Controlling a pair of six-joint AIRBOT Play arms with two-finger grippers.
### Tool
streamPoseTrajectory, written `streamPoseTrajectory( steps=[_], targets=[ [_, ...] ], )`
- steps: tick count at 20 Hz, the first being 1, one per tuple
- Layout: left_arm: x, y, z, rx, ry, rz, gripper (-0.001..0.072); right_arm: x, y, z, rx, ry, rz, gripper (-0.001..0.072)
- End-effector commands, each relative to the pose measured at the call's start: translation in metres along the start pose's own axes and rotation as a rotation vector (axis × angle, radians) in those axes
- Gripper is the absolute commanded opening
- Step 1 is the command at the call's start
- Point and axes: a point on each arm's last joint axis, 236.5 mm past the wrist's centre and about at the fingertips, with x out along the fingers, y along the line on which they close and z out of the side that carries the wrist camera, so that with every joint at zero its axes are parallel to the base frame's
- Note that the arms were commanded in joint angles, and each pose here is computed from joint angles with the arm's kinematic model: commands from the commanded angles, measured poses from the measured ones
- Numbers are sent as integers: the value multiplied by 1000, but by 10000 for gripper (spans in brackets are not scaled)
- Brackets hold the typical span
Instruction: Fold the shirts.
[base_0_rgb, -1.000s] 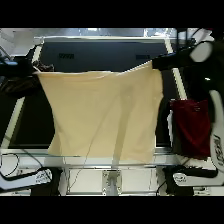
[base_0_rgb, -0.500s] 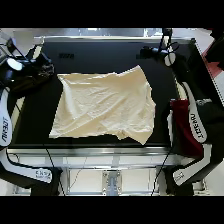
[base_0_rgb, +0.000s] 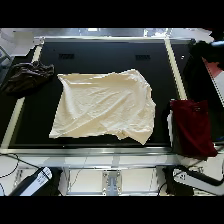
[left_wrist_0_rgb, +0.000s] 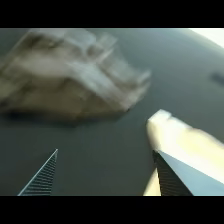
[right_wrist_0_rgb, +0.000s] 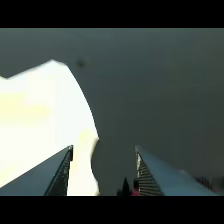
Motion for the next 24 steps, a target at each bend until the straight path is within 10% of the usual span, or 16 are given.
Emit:
streamPoseTrajectory(
  steps=[1,8,24],
  targets=[
    [-12,71,-125,-288,178,149,700,-29,-19,-88,103,80,-38,449],
    [12,41,-231,-590,373,21,700,71,63,-308,784,322,283,450],
    [8,37,-239,-591,413,14,700,108,99,-391,836,578,265,410]
  ],
)
